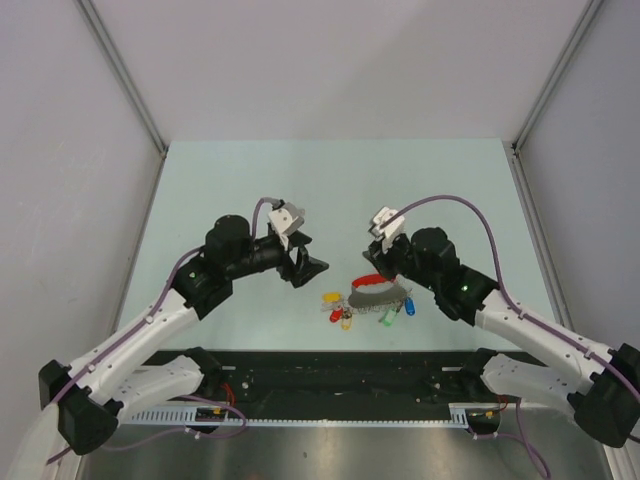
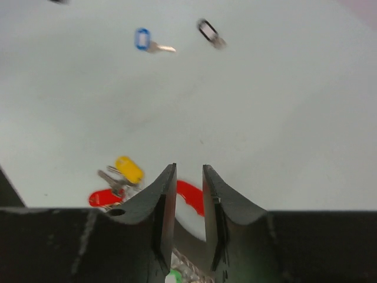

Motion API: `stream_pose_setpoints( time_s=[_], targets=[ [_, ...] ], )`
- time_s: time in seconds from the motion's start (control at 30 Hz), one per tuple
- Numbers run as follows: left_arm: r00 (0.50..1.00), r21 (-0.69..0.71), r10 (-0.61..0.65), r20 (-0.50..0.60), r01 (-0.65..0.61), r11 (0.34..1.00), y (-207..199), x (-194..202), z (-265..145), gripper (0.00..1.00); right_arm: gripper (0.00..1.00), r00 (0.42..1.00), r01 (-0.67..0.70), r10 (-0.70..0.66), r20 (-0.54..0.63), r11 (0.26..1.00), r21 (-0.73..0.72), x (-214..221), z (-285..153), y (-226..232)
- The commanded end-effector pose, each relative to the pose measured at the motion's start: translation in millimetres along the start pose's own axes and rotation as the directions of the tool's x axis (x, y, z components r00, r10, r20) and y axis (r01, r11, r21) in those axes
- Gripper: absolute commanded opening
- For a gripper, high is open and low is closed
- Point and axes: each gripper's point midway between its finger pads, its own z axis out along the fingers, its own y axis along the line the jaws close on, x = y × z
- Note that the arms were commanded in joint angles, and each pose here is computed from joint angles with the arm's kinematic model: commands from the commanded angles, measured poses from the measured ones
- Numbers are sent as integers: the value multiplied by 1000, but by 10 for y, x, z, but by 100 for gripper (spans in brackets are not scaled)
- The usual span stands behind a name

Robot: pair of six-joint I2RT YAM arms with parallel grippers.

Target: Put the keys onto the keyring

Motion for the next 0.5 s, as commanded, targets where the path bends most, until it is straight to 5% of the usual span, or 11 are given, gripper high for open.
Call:
stream_pose_setpoints(
  time_s=[0.0, 0.2, 0.47],
  targets=[
    [998, -70, -61, -28, 59, 996, 158, 20, -38, 81, 32, 914, -341, 374, -156, 918, 202, 458, -174, -344],
    [997, -197, -76, -27, 70, 978, 423, -20, -213, 99, 50, 687, -557, 683, -250, 715, 423, 1313, -433, -448],
    [998, -294, 2, -58, -19, 955, 561, 65, -420, 100, 56, 549, -628, 795, -259, 597, 500, 1862, -433, -499]
  ],
)
